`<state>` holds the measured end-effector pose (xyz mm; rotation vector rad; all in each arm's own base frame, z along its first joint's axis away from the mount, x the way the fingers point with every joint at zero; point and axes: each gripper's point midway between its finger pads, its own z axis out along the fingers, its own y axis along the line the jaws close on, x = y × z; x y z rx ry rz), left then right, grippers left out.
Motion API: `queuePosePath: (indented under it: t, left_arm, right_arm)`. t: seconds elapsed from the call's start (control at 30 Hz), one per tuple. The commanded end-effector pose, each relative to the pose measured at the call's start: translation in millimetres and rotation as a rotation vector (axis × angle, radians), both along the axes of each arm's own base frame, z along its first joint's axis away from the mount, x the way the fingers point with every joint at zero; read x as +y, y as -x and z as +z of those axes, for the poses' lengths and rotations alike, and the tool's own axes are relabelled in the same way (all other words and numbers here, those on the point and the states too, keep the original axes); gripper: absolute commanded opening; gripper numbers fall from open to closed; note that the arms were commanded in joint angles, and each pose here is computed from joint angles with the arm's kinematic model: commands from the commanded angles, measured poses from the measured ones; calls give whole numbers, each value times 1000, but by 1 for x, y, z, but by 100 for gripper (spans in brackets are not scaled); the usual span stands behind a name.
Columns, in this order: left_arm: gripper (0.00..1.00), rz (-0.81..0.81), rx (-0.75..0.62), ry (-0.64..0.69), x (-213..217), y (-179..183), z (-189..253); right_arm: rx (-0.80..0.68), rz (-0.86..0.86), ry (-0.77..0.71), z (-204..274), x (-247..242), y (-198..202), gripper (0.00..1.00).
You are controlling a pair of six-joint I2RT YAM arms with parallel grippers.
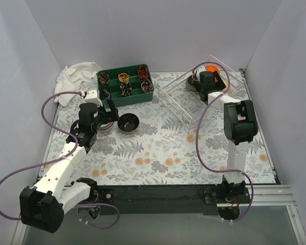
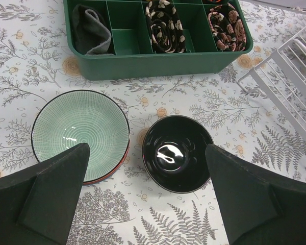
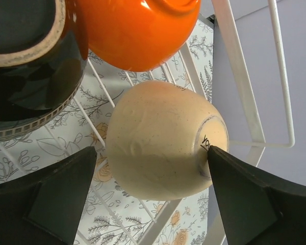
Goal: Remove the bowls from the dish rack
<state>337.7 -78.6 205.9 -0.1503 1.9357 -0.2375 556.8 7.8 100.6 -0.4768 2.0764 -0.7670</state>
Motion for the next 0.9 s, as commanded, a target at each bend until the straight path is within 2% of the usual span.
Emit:
queuePosePath:
  t: [0.0, 0.2, 0.4, 0.57, 0.7, 0.87]
  left_arm:
    - [98, -21, 6, -14, -3, 1, -4]
    - [98, -28, 5, -12, -4, 2, -4]
    - [98, -42, 7, -6, -7, 1, -4]
    - [98, -51, 9, -3, -8, 2, -5]
    - [98, -52, 10, 2, -9, 2, -6]
    - [98, -64, 15, 4, -11, 2, -7]
  right_arm:
    - [-49, -67, 52, 9, -15, -10, 98]
    - [-61, -150, 83, 11, -37, -11, 98]
    - [-50, -148, 100, 9, -40, -12, 98]
    - [11, -125, 100, -10, -37, -9, 98]
    - [26, -137, 71, -16, -36, -5, 95]
    - [3, -184, 105, 0, -45, 1, 92]
